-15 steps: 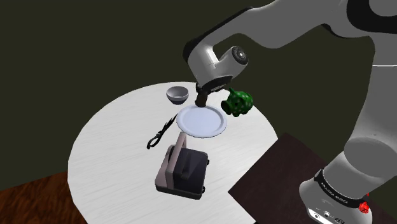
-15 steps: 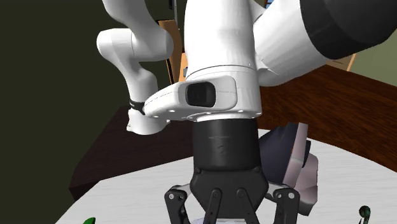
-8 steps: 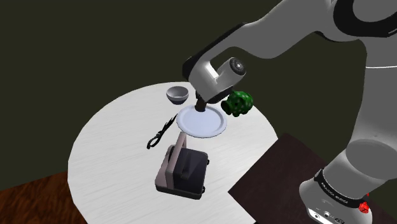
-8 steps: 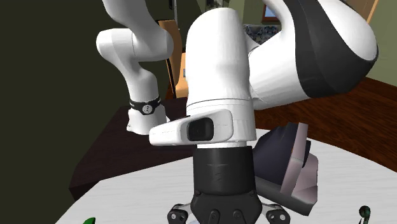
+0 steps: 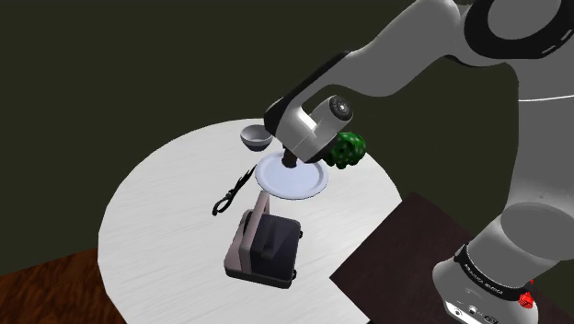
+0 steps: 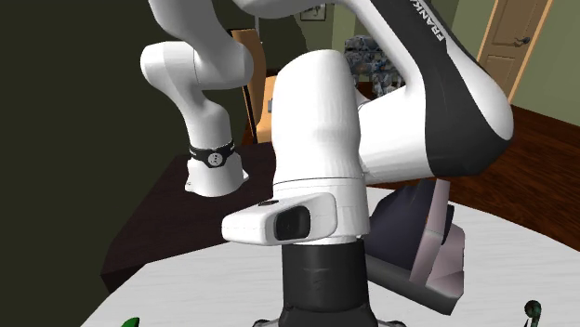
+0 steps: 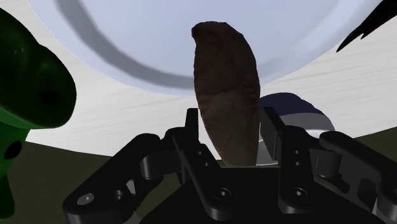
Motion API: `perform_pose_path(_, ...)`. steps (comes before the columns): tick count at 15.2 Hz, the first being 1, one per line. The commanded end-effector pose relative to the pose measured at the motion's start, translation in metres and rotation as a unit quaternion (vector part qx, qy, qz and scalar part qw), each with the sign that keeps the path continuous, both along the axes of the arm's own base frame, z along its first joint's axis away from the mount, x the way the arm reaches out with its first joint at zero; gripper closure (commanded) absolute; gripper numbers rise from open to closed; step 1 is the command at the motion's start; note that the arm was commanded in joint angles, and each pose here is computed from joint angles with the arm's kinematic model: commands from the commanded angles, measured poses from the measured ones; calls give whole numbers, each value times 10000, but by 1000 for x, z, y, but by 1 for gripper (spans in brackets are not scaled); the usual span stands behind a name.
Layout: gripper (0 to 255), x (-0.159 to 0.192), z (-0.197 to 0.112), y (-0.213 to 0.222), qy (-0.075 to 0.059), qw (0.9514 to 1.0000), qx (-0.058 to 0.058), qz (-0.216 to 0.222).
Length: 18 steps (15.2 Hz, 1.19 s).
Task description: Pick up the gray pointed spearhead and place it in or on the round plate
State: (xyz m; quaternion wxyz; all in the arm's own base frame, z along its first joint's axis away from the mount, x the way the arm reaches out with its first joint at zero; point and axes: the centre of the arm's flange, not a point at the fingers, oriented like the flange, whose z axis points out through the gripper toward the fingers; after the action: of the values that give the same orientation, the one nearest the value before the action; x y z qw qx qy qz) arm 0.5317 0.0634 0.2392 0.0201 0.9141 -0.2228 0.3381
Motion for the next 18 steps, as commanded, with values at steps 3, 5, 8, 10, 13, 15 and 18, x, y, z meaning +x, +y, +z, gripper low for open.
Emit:
perform_pose_path(3, 255, -2, -7, 1, 69, 10000, 31, 16)
perform_pose_path(5, 255, -2, -7, 1, 69, 10000, 31, 16)
perform_pose_path(8, 0, -2, -7, 3, 69, 10000, 33, 17)
perform_pose_path(10, 0, -2, -7, 3, 69, 10000, 32, 17)
perform_pose_path(13, 0, -18, 14, 6, 69, 10000, 31, 16)
perform_pose_path(15, 0, -32, 32, 10, 69, 10000, 31, 16)
perform_pose_path(18, 0, -32, 32, 10, 69, 10000, 31, 16)
